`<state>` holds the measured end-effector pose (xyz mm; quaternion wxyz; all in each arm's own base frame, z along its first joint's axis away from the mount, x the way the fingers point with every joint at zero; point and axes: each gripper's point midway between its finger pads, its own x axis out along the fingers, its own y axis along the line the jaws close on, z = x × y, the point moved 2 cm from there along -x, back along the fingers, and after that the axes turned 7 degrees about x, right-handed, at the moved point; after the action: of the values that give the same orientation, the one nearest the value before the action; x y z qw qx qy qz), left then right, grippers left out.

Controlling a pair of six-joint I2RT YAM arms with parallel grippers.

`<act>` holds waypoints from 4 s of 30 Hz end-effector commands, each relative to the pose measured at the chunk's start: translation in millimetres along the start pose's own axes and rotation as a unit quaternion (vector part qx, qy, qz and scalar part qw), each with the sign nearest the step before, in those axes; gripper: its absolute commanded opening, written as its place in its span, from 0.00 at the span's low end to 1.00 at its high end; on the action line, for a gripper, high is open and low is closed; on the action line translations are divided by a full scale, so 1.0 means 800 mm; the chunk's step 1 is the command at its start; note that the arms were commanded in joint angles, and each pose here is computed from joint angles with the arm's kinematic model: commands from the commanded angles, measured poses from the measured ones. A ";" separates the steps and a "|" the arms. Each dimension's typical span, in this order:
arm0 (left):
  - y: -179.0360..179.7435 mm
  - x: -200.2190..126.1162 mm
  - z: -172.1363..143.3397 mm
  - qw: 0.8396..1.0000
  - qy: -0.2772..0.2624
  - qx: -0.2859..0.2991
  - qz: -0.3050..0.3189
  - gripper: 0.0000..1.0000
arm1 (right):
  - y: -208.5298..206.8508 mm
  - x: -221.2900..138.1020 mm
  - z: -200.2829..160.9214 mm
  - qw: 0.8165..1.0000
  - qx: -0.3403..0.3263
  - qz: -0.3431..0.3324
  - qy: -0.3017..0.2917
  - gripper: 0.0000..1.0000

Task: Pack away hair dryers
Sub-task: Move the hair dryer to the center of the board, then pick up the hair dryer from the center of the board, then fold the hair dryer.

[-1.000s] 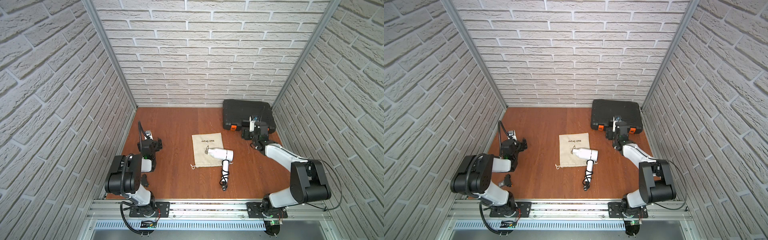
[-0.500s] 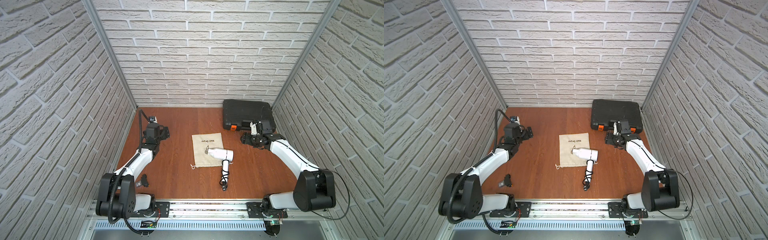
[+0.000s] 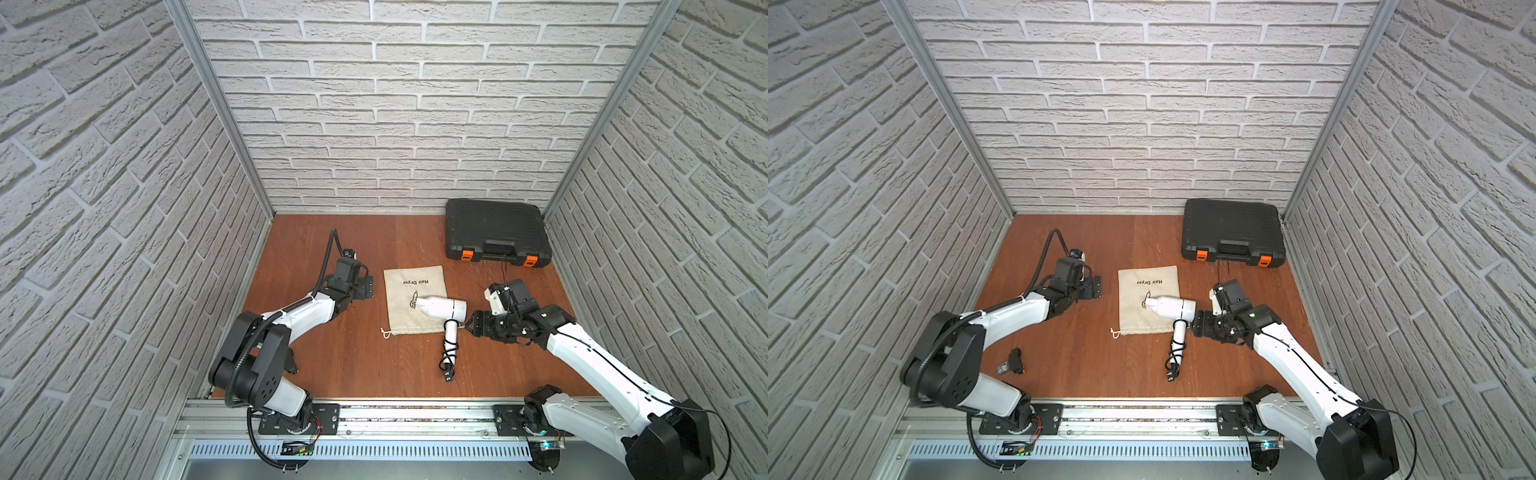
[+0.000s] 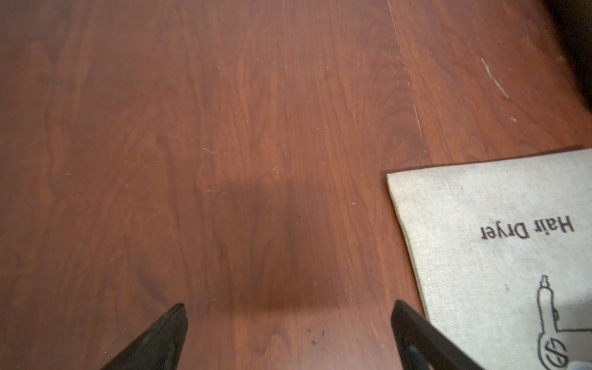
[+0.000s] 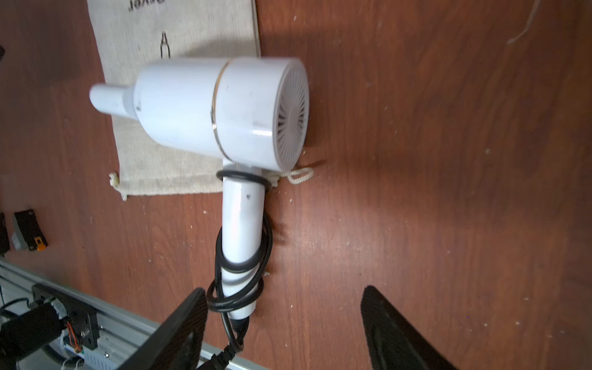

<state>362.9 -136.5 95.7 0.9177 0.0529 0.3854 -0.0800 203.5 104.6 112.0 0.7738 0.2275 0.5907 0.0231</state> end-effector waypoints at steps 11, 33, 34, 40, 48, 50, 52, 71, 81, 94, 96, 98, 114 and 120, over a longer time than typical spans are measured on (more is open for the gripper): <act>-0.066 0.028 0.019 0.999 0.026 0.027 -0.038 0.98 | 0.043 0.054 0.000 0.999 -0.028 -0.003 0.041 0.77; -0.022 0.024 -0.012 0.995 0.077 -0.016 0.056 0.98 | 0.142 0.141 0.077 0.990 -0.128 -0.015 0.050 0.48; -0.018 0.022 -0.014 0.995 0.078 -0.024 0.060 0.98 | 0.147 0.147 0.081 0.990 -0.132 -0.014 0.052 0.47; -0.002 0.008 -0.011 0.994 0.068 -0.052 0.070 0.98 | 0.171 0.153 0.106 0.987 -0.155 -0.008 0.033 0.48; 0.013 -0.005 -0.006 0.992 0.047 -0.103 0.057 0.98 | 0.165 0.130 0.101 0.985 -0.168 -0.010 0.029 0.64; 0.014 -0.006 -0.005 0.992 0.043 -0.109 0.055 0.98 | 0.156 0.125 0.092 0.985 -0.169 -0.013 0.034 0.64; 0.014 -0.005 -0.004 0.991 0.042 -0.112 0.051 0.98 | 0.146 0.125 0.082 0.985 -0.168 -0.016 0.043 0.65; 0.010 -0.003 -0.003 0.990 0.039 -0.127 0.037 0.98 | 0.141 0.159 0.052 0.982 -0.163 -0.032 0.095 0.56; -0.002 -0.007 0.018 0.991 0.020 -0.132 -0.006 0.98 | 0.147 0.138 0.061 0.981 -0.183 -0.015 0.055 0.21; -0.070 -0.035 0.103 0.962 -0.033 -0.099 -0.253 0.98 | 0.174 0.061 0.095 0.960 -0.273 0.023 -0.064 0.06; -0.079 -0.031 0.105 0.956 -0.027 -0.103 -0.275 0.98 | 0.175 0.057 0.096 0.958 -0.275 0.025 -0.071 0.04; -0.089 -0.031 0.111 0.947 -0.031 -0.105 -0.302 0.98 | 0.179 0.052 0.094 0.956 -0.282 0.039 -0.075 0.04; -0.162 -0.053 0.114 0.873 0.020 -0.041 -0.485 0.97 | 0.207 0.009 0.090 0.908 -0.375 0.120 -0.141 0.03; -0.189 -0.064 0.098 0.852 0.061 -0.009 -0.520 0.94 | 0.210 0.002 0.092 0.897 -0.397 0.121 -0.154 0.03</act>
<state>369.3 -281.0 178.0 0.7468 -0.1728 0.4031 -0.5000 301.1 218.3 153.3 0.8488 -0.0294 0.4494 0.2768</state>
